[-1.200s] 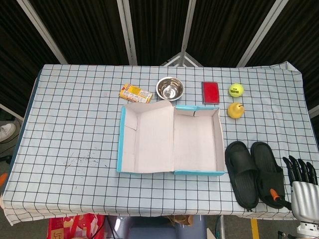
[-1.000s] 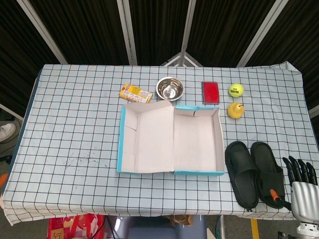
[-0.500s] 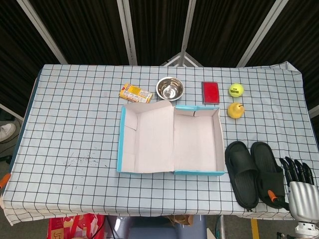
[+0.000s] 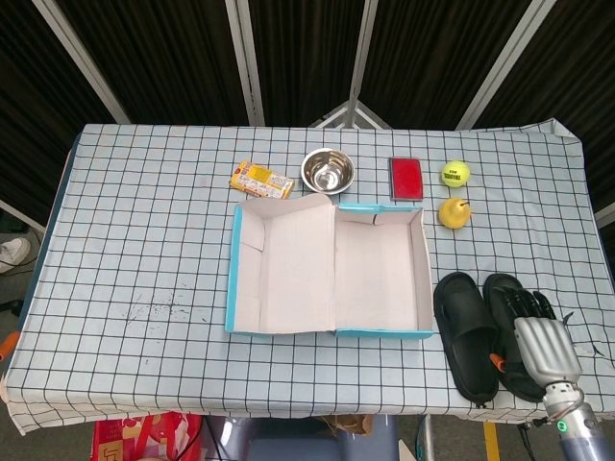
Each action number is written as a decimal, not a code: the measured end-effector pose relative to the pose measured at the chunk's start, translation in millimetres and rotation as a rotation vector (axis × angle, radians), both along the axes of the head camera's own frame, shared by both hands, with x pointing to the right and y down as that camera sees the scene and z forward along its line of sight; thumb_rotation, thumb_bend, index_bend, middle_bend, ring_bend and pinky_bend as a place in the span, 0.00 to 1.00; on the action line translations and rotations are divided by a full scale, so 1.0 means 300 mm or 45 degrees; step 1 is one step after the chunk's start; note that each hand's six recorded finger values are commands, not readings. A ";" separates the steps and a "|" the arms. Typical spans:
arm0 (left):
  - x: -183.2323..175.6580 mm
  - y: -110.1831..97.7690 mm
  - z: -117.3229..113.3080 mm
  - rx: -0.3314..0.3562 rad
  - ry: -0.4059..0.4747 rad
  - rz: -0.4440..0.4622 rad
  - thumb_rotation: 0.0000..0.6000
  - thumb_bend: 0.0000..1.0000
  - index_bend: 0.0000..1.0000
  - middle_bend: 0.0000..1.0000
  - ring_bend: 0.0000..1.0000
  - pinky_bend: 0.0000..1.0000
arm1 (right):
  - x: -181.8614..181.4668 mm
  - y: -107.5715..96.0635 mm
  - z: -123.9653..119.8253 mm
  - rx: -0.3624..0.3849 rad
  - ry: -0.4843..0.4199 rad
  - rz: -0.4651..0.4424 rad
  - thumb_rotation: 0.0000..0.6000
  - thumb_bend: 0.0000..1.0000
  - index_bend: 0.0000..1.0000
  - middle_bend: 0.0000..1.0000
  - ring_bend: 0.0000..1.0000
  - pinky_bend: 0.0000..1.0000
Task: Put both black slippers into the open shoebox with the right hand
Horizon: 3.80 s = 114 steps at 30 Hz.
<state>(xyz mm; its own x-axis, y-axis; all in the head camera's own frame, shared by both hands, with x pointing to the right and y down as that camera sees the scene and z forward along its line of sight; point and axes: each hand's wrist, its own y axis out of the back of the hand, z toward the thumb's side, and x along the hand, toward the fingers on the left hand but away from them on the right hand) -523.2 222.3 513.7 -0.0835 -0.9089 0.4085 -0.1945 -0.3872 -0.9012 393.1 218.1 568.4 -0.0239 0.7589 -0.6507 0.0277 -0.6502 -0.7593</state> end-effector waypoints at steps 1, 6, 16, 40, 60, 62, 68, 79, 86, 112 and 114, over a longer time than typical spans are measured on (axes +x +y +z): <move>-0.004 -0.001 0.000 0.001 -0.001 -0.005 1.00 0.33 0.00 0.00 0.00 0.07 | -0.005 -0.014 0.014 -0.031 0.009 -0.012 1.00 0.20 0.09 0.10 0.04 0.00; -0.030 -0.006 0.000 0.002 -0.007 -0.035 1.00 0.33 0.00 0.00 0.00 0.07 | -0.027 -0.098 0.078 -0.141 0.098 -0.081 1.00 0.20 0.08 0.10 0.04 0.00; -0.078 -0.020 0.021 -0.019 -0.035 -0.093 1.00 0.33 0.00 0.00 0.00 0.07 | -0.069 -0.217 0.180 -0.242 0.271 -0.204 1.00 0.20 0.06 0.09 0.04 0.00; -0.145 -0.049 0.069 -0.027 -0.107 -0.204 1.00 0.33 0.00 0.00 0.00 0.07 | -0.073 -0.187 0.213 -0.431 0.346 -0.285 1.00 0.20 0.06 0.09 0.03 0.00; -0.121 -0.070 0.120 -0.067 -0.124 -0.181 1.00 0.33 0.00 0.00 0.00 0.07 | -0.056 -0.163 0.360 -0.564 0.267 -0.246 1.00 0.20 0.06 0.09 0.03 0.00; -0.122 -0.071 0.123 -0.070 -0.128 -0.183 1.00 0.33 0.00 0.00 0.00 0.07 | -0.055 -0.167 0.372 -0.567 0.258 -0.238 1.00 0.20 0.06 0.09 0.03 0.00; -0.126 -0.070 0.125 -0.071 -0.138 -0.191 1.00 0.33 0.00 0.00 0.00 0.07 | -0.051 -0.177 0.403 -0.572 0.243 -0.238 1.00 0.20 0.13 0.15 0.03 0.00; -0.122 -0.070 0.131 -0.080 -0.136 -0.186 1.00 0.33 0.00 0.00 0.00 0.07 | -0.051 -0.181 0.392 -0.545 0.233 -0.258 1.00 0.30 0.44 0.52 0.22 0.00; -0.121 -0.068 0.129 -0.079 -0.130 -0.187 1.00 0.33 0.00 0.00 0.00 0.07 | -0.054 -0.180 0.377 -0.528 0.199 -0.243 1.00 0.50 0.58 0.63 0.31 0.00; -0.132 -0.070 0.131 -0.084 -0.118 -0.196 1.00 0.33 0.00 0.00 0.00 0.07 | 0.077 -0.384 0.027 -0.256 0.269 -0.091 1.00 0.51 0.59 0.64 0.31 0.00; -0.131 -0.069 0.132 -0.085 -0.117 -0.196 1.00 0.33 0.00 0.00 0.00 0.07 | 0.081 -0.411 -0.015 -0.225 0.271 -0.079 1.00 0.51 0.59 0.64 0.31 0.00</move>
<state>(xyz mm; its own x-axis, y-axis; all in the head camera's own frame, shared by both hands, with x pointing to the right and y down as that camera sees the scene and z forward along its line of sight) -562.6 201.5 553.3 -0.2592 -0.8538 0.4516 -0.1738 -0.4187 -0.8913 417.4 94.6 564.0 -0.1315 0.6386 -0.7582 -0.1640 -0.7683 -0.6187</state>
